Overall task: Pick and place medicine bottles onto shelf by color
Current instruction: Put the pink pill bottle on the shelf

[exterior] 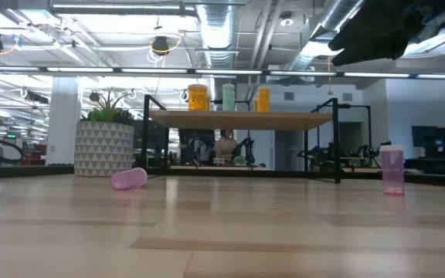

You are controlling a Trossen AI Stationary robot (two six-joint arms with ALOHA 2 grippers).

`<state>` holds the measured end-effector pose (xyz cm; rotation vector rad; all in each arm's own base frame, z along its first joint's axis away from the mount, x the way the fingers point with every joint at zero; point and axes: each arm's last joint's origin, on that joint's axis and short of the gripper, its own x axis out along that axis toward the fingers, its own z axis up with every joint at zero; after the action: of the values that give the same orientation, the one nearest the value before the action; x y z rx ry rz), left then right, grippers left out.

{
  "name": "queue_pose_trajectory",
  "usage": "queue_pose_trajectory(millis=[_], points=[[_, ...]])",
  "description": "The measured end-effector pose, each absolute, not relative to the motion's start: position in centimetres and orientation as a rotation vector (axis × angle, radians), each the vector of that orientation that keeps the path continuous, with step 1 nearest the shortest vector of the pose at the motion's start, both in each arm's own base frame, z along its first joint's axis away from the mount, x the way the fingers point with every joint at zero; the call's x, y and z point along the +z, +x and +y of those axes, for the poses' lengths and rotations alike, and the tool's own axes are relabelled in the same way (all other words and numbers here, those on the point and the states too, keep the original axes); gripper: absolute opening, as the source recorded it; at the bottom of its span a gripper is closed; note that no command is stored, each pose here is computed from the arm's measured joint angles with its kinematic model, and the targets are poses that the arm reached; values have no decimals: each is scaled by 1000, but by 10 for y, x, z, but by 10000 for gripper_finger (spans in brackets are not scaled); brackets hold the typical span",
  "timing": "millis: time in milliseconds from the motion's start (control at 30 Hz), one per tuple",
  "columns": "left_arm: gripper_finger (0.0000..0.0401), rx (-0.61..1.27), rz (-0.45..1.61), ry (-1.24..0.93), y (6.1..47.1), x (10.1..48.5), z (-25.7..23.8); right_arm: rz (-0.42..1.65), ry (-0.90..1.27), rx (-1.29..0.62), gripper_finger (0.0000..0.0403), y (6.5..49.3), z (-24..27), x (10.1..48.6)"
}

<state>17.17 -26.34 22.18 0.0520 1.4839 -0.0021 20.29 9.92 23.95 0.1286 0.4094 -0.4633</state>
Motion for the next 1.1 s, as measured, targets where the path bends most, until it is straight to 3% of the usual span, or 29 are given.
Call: queue_pose_trajectory(millis=[300, 633, 1100], points=[[242, -6, 1467, 47, 165, 217, -265, 409, 129, -463, 286, 203, 99, 240], [233, -37, 1407, -131, 147, 209, -245, 410, 128, -462, 286, 203, 99, 239], [233, -43, 1400, -144, 144, 191, -238, 410, 127, -462, 286, 203, 99, 239]])
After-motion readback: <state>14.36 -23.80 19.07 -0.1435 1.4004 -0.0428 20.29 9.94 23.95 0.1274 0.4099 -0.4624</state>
